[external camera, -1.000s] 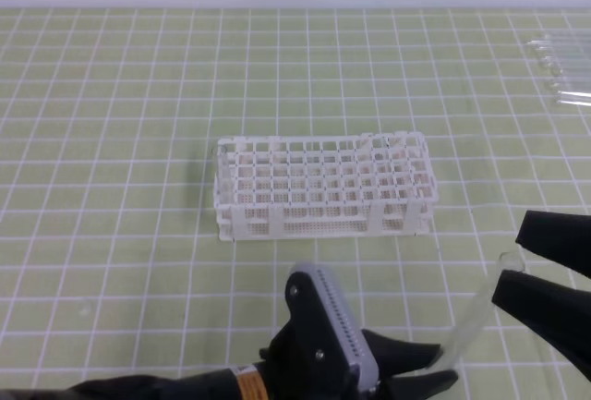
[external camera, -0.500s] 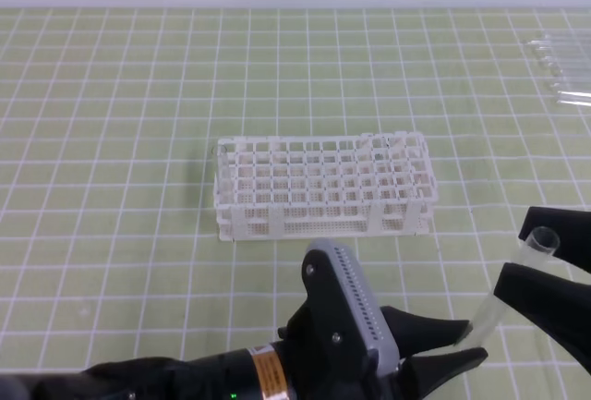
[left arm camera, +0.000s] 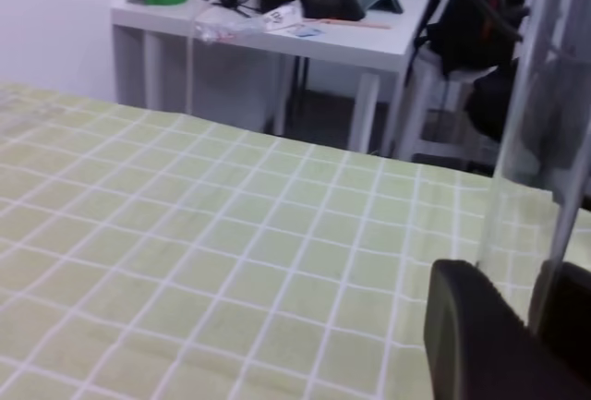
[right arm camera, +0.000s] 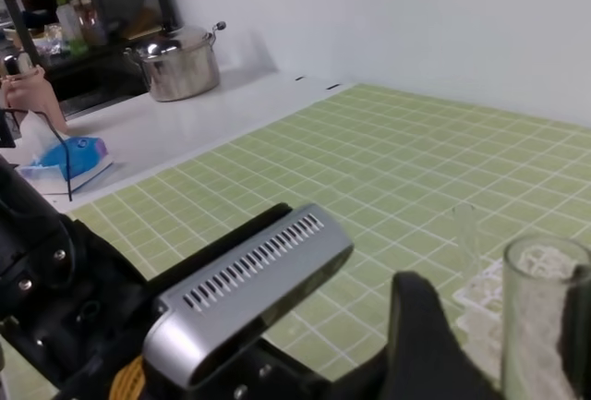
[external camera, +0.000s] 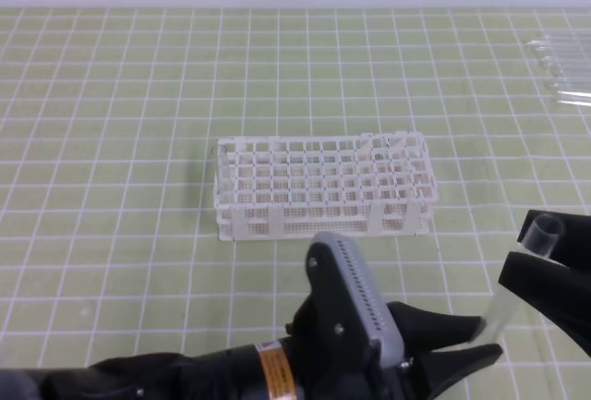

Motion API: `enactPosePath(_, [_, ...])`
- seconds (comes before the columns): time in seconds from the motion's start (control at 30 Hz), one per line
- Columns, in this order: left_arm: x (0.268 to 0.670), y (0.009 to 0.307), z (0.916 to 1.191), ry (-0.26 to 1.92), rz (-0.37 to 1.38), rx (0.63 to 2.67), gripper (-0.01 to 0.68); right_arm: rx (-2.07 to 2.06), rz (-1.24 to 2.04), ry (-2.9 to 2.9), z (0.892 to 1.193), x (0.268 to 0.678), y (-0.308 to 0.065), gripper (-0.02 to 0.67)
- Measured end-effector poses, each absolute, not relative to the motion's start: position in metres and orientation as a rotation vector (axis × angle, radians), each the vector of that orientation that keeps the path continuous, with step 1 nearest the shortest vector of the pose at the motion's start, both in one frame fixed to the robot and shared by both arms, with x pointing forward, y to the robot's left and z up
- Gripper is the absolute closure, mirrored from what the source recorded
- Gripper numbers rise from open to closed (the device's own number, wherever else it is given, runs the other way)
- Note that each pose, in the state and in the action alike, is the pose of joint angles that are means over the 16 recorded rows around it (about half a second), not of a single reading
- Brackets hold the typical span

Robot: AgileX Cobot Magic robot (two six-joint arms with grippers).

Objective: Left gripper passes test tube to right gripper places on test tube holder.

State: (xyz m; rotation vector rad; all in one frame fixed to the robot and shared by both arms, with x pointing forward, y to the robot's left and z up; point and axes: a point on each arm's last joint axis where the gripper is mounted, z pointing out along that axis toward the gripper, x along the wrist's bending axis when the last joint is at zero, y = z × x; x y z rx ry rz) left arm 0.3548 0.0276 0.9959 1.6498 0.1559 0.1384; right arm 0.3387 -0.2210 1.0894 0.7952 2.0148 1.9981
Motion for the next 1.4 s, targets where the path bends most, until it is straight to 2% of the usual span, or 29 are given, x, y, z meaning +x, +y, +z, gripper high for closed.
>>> enactPosePath(0.23, [0.3553,0.0203,0.9967,0.145,0.097,1.648,0.663,0.793,1.99,2.009,1.0896,0.3393,-0.2213,0.355])
enactPosePath(0.87, [0.3602,0.0172,1.0004,0.212,0.079,1.594,0.638,0.824,1.955,1.984,1.0891,0.3426,-0.2234,0.409])
enactPosePath(1.4, [0.3603,0.017,0.9982,0.222,0.073,1.61,0.644,0.794,1.897,1.989,1.0873,0.3441,-0.2245,0.527])
